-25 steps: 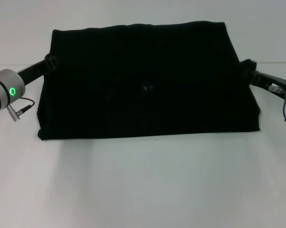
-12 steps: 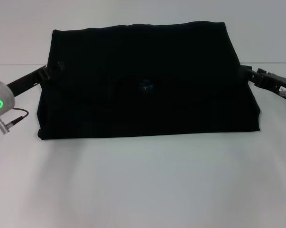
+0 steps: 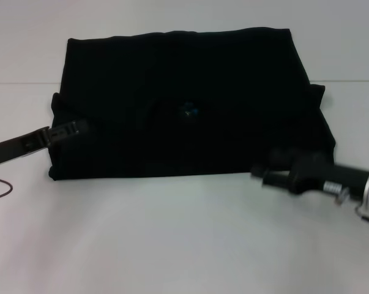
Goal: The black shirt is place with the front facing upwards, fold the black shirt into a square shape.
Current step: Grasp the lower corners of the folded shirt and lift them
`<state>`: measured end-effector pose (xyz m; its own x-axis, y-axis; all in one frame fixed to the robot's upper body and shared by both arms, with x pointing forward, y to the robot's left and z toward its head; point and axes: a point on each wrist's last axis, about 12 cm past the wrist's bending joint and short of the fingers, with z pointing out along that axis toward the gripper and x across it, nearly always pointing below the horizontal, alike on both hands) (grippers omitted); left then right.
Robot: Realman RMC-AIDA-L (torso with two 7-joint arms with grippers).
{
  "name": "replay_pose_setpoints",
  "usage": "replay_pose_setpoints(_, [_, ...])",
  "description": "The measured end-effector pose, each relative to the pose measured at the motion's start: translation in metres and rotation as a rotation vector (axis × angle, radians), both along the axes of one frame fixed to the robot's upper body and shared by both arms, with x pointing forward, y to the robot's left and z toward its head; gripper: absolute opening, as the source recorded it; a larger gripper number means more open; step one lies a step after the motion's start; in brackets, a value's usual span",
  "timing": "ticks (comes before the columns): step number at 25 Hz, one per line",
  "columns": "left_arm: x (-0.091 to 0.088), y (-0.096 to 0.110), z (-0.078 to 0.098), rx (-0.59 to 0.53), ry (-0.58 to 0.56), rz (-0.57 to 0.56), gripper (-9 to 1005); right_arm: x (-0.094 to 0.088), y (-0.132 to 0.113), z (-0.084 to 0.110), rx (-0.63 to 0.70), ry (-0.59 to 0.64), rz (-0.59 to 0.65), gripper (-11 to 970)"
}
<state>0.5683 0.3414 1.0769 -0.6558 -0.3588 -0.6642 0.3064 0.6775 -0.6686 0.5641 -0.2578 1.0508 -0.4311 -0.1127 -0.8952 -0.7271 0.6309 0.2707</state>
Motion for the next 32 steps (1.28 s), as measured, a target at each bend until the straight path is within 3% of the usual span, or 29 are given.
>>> replay_pose_setpoints(7, [0.002, 0.007, -0.015, 0.100, 0.057, 0.079, 798, -0.014, 0.019, -0.014, -0.072, -0.023, 0.141, 779])
replay_pose_setpoints(20, [0.013, 0.002, -0.027, 0.245, 0.091, 0.135, 796, -0.014, 0.021, -0.015, -0.068, -0.024, 0.141, 777])
replay_pose_setpoints(32, [0.012, -0.004, -0.033, 0.254, 0.118, 0.117, 767, -0.011, 0.022, -0.012, -0.061, -0.026, 0.135, 775])
